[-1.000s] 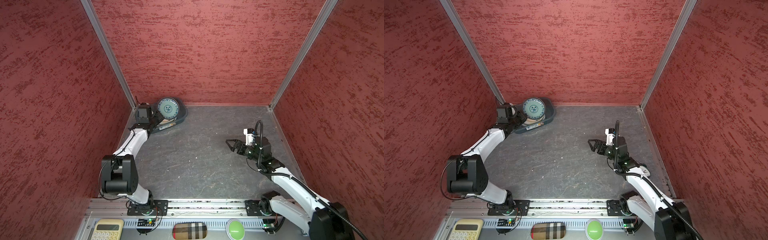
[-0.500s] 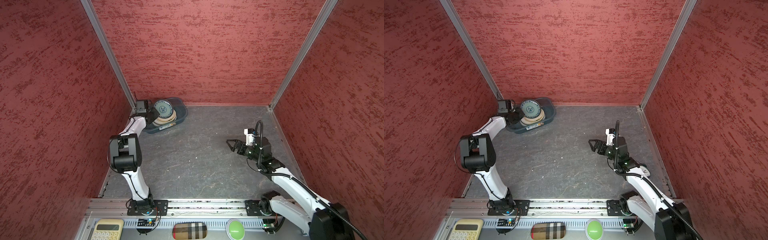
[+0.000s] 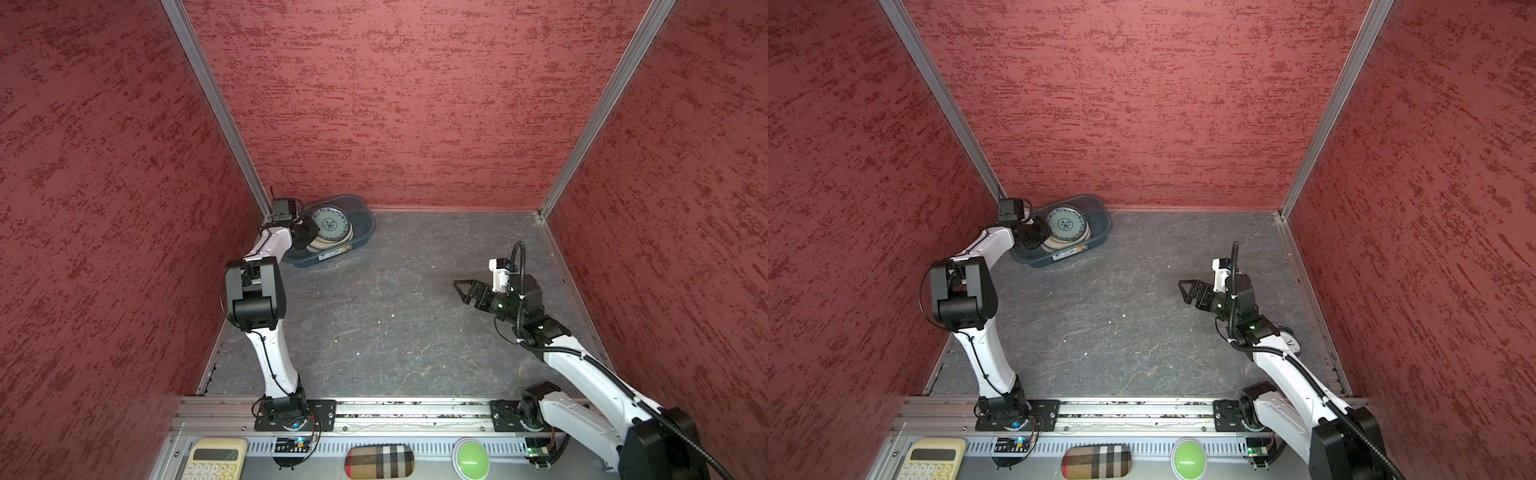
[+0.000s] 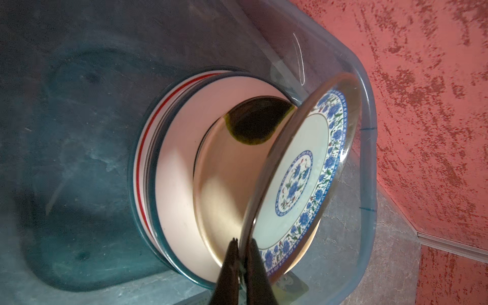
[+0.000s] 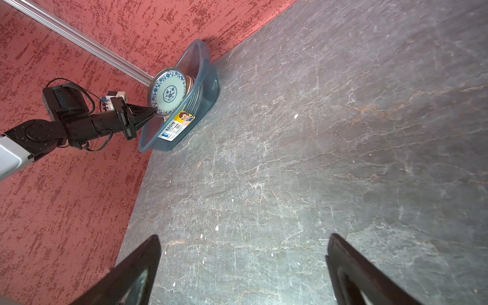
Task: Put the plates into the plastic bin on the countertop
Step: 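Lift the blue floral plate with the left gripper and lower it into the basin, then open the left gripper to release the blue floral plate onto the stack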
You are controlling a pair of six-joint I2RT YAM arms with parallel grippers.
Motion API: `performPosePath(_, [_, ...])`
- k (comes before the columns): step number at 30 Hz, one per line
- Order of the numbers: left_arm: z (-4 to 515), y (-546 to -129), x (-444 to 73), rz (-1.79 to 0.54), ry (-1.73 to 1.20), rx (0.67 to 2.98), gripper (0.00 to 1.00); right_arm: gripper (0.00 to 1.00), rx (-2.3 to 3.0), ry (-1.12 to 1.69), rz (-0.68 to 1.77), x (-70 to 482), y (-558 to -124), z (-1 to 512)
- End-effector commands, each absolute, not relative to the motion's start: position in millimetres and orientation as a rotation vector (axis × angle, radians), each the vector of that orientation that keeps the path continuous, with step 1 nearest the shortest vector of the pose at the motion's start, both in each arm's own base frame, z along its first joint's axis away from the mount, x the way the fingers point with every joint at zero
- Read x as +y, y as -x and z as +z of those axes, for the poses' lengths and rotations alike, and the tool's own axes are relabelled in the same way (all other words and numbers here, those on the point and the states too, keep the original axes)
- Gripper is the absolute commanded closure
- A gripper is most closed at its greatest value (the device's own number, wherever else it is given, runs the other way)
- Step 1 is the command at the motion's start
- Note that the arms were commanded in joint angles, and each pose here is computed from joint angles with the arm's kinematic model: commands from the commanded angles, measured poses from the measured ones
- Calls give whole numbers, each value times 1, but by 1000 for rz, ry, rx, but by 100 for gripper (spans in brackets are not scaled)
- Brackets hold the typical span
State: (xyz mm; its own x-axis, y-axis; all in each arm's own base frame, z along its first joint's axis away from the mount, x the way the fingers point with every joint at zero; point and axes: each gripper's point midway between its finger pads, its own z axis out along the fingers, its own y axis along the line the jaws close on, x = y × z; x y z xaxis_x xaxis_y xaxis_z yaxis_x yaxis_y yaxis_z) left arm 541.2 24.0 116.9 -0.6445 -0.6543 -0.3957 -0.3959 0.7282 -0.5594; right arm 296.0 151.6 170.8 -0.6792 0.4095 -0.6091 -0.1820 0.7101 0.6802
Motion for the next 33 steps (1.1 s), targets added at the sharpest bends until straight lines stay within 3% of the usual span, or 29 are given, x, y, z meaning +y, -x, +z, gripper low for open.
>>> performPosePath(1, [116, -546, 21, -613, 750, 2354, 94, 1, 2088, -180, 930, 148, -302, 181])
performPosePath(4, [112, -546, 19, -617, 751, 2370, 90, 1, 2091, -184, 930, 148, -302, 179])
performPosePath(7, [111, -547, 18, -620, 741, 2375, 70, 1, 2092, -183, 929, 148, -302, 179])
performPosePath(9, [111, -547, 18, -611, 735, 2378, 47, 1, 2096, -184, 923, 147, -302, 178])
performPosePath(11, [113, -546, 18, -596, 720, 2378, 34, 1, 2096, -182, 920, 147, -303, 179])
performPosePath(13, [116, -545, 18, -581, 705, 2376, 0, 1, 2094, -180, 919, 147, -302, 180])
performPosePath(26, [166, -524, 34, -446, 661, 2197, 0, 1, 2073, -189, 841, 138, -311, 182])
performPosePath(33, [206, -475, 36, -331, 561, 1943, 1, 1, 1984, -221, 636, 109, -324, 194])
